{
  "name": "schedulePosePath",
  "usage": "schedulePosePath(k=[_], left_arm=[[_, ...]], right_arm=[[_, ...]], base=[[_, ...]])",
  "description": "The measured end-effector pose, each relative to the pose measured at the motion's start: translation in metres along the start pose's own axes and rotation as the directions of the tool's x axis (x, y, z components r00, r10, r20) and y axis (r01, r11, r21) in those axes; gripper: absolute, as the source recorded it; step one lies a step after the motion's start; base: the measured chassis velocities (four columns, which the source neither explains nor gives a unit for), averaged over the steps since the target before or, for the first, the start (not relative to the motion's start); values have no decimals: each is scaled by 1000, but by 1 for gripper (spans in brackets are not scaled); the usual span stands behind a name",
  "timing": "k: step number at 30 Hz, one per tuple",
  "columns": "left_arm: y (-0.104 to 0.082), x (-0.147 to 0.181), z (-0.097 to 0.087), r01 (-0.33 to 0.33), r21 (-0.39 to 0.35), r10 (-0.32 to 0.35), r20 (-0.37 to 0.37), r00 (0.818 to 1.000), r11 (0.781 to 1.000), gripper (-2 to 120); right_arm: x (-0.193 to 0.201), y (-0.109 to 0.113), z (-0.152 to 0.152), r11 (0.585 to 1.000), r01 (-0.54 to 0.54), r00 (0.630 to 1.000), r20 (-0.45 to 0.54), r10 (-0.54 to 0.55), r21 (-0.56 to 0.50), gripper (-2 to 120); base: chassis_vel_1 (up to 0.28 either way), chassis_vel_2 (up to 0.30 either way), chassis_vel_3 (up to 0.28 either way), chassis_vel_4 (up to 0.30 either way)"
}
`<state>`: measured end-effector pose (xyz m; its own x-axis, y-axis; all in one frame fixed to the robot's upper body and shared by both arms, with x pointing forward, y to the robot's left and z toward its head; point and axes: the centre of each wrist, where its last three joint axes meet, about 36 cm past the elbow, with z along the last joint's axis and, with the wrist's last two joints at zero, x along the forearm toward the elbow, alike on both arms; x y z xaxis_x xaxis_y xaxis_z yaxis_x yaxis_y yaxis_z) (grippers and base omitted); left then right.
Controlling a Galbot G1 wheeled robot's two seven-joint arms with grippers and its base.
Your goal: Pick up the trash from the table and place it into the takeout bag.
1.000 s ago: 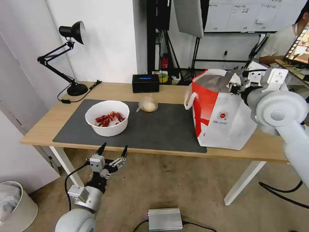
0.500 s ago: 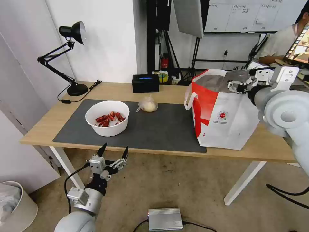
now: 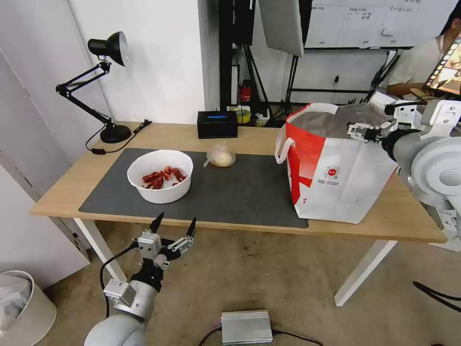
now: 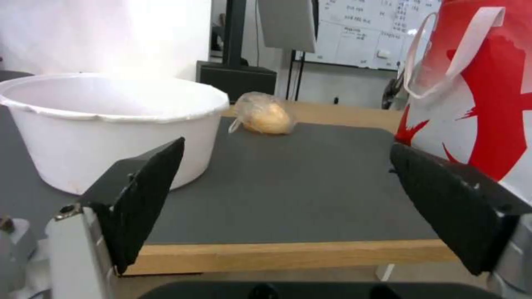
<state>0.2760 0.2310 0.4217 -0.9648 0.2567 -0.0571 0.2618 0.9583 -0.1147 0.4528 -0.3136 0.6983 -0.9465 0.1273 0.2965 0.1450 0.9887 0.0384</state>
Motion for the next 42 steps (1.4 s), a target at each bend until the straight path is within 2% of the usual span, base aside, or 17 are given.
schedulePosePath(k=[8,11,20,24,29,32,37,40,42], left_arm=[[1,-1,1,1,-2,-1,-2,1000,1000,100],[2,-4,4,1,-2,-1,-6,1000,1000,100],[4,-8,6,-3,-4,3,-6,1000,1000,100],[5,-8,8,-1,-5,1,-12,1000,1000,100],[5,-8,9,-1,-3,1,-14,1000,1000,100],[6,-8,10,-1,-4,1,-17,1000,1000,100],[7,-9,11,0,-6,0,-19,1000,1000,100],[6,-9,11,0,-4,0,-20,1000,1000,100],[6,-9,12,0,-4,0,-20,1000,1000,100]], right_arm=[[-6,1,-10,998,12,999,-44,-15,-57,100],[-10,3,-17,992,40,992,-116,-54,-120,100],[-22,5,-18,988,50,986,-152,-72,-143,100],[-27,7,-37,959,69,968,-215,-131,-273,100],[-30,6,-43,940,94,959,-223,-174,-329,100],[-29,7,-49,916,129,951,-216,-223,-379,100],[-30,6,-54,901,147,946,-208,-248,-407,100],[-31,3,-56,863,207,938,-158,-309,-460,100],[-31,2,-55,852,228,936,-137,-326,-471,100]], base=[[0,0,0,0],[0,0,0,0],[0,0,0,0],[0,0,0,0],[0,0,0,0],[0,0,0,0],[0,0,0,0],[0,0,0,0],[0,0,0,0]])
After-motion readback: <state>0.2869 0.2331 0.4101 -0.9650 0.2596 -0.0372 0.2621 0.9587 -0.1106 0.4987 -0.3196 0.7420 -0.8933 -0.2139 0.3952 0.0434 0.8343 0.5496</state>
